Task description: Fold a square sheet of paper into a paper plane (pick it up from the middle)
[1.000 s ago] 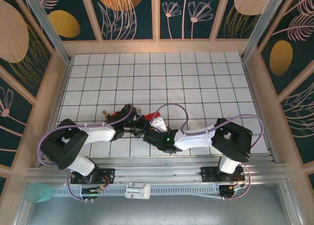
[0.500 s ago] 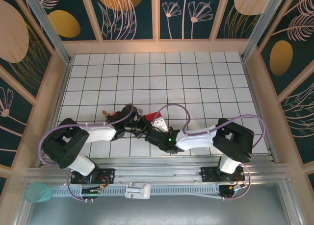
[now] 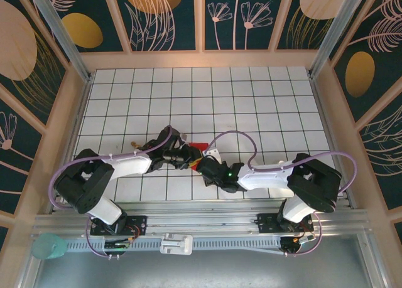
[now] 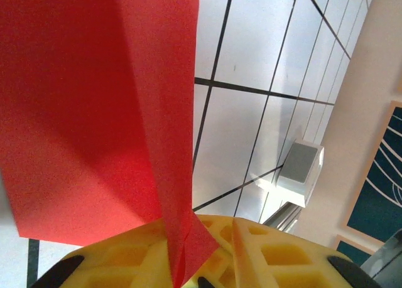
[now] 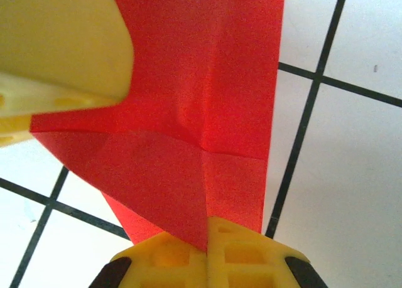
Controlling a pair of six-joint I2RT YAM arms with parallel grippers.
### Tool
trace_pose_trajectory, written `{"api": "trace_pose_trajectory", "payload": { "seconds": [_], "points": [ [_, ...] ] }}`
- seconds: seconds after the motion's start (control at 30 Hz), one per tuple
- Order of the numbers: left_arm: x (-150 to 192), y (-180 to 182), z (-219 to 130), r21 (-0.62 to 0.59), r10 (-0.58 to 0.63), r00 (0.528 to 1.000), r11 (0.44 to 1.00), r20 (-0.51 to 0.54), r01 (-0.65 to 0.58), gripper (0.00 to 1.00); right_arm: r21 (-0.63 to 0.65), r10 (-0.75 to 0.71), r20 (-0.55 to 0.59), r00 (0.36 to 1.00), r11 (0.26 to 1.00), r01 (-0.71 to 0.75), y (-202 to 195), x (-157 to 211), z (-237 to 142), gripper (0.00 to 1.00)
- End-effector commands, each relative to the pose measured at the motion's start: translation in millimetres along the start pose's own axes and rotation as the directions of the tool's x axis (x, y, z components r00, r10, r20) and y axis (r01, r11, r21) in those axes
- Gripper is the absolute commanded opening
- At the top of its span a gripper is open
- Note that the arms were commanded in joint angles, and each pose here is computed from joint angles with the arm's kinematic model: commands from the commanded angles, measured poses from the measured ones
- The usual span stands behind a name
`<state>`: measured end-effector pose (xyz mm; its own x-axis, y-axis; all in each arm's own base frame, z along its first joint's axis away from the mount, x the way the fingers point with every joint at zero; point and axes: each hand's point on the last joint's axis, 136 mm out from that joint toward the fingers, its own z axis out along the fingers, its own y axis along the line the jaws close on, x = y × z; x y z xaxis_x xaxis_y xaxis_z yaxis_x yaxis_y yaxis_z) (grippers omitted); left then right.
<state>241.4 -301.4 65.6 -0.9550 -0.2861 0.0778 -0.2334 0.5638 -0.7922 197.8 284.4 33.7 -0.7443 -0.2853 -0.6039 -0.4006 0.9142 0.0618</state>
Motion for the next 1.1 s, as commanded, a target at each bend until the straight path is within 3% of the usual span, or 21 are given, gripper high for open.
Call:
{"api": "trace_pose_trajectory", "payload": {
  "seconds": [0.0, 0.1, 0.3, 0.4, 0.67, 1.07],
  "points": [
    [8.0, 9.3, 3.9, -0.038, -0.026, 0.998, 0.999, -0.055, 0.024, 0.30, -0.044, 0.037, 0.008, 0.999, 0.998, -0.037, 5.8, -2.9, -2.6, 0.00],
    [9.5, 11.8, 4.8, -0.042, -0.030, 0.998, 0.999, -0.059, 0.027, 0.27, -0.043, 0.034, 0.005, 0.999, 0.998, -0.034, 6.4, -3.1, -1.2, 0.00],
    [11.7, 13.9, 6.1, -0.041, -0.031, 0.997, 0.999, -0.070, 0.028, 0.07, -0.033, 0.024, 0.008, 1.000, 0.999, -0.023, 5.0, -4.6, -0.8, 0.00],
    [13.2, 14.4, 6.7, -0.041, -0.029, 0.996, 0.999, -0.081, 0.026, 0.00, -0.016, 0.007, 0.012, 1.000, 1.000, -0.007, 1.7, -4.3, -1.7, 0.05],
    [16.2, 10.8, 6.8, -0.046, -0.021, 0.994, 0.999, -0.111, 0.016, 0.00, 0.110, -0.115, 0.020, 0.993, 0.988, 0.112, -7.8, -2.4, -2.6, 0.18],
    [18.8, 15.1, 9.1, -0.057, -0.025, 0.991, 0.998, -0.129, 0.018, 0.00, 0.162, -0.173, 0.010, 0.985, 0.972, 0.170, -4.6, 1.7, 1.9, 0.18]
  ]
}}
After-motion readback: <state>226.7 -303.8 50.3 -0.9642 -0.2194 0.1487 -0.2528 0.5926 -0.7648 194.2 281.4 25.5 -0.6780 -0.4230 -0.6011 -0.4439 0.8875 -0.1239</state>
